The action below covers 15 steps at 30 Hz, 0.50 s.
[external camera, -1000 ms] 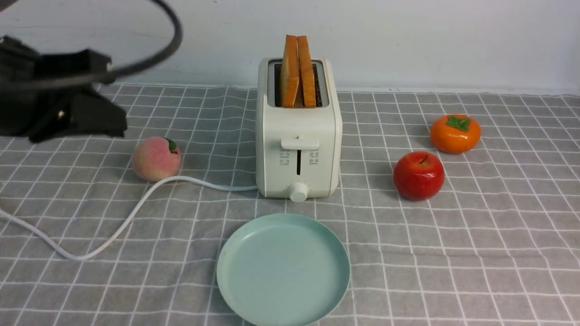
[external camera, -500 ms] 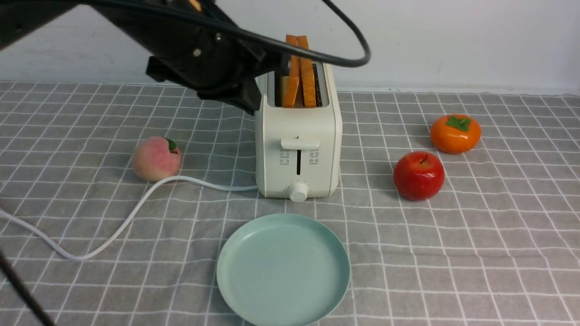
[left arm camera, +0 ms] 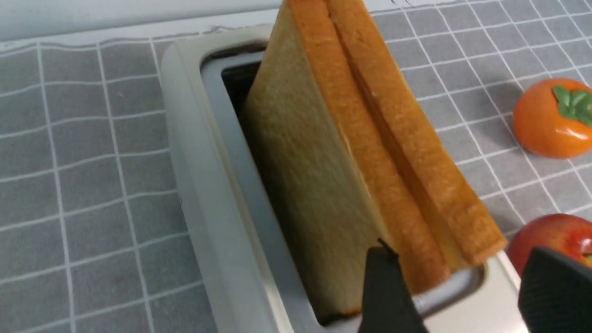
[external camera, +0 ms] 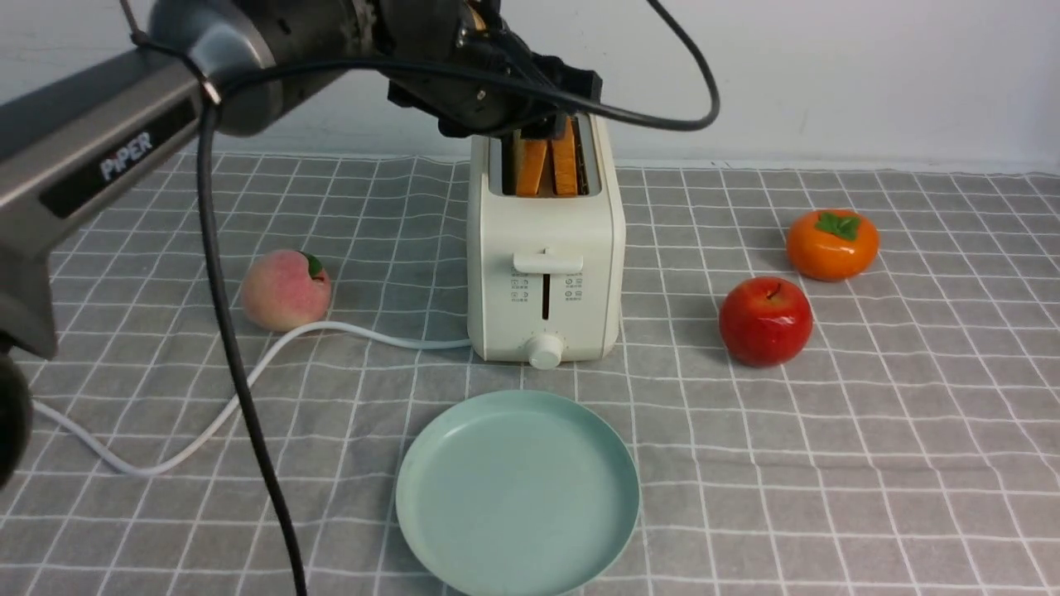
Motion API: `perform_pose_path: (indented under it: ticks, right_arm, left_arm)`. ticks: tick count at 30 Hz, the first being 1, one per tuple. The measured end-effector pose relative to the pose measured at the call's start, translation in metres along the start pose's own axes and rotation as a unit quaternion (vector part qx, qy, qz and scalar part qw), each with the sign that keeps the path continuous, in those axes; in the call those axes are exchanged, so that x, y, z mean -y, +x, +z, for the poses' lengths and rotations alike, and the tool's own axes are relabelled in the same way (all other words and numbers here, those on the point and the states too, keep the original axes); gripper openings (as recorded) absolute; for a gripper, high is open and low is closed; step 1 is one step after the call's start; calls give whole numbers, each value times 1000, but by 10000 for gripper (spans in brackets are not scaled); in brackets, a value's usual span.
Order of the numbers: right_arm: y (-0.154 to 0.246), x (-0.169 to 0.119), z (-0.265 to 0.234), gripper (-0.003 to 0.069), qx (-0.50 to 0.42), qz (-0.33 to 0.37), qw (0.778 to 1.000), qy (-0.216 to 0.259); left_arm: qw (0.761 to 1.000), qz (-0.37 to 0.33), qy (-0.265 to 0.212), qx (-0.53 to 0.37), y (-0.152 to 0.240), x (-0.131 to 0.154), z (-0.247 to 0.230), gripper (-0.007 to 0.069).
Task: Take toasted bread from bread machine on grey coffee table place on plate.
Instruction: 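Reach for a toast slice standing in the toaster with the left gripper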
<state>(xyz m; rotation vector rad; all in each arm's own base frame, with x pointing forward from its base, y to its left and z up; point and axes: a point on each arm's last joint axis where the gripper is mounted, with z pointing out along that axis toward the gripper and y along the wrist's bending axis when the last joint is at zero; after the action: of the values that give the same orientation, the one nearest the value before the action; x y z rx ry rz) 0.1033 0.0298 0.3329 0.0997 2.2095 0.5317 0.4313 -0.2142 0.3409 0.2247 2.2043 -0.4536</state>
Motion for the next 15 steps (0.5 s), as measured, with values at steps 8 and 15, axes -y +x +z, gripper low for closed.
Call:
perform_pose_path:
  ticks: [8,15]
  right_arm:
    - [-1,0,0,107,3,0,1000,0]
    - [-1,0,0,115,4,0,1000,0]
  left_arm:
    - [998,46,-32,10,4,-8,16,279]
    - [998,56,-39,11,4,-9,16,20]
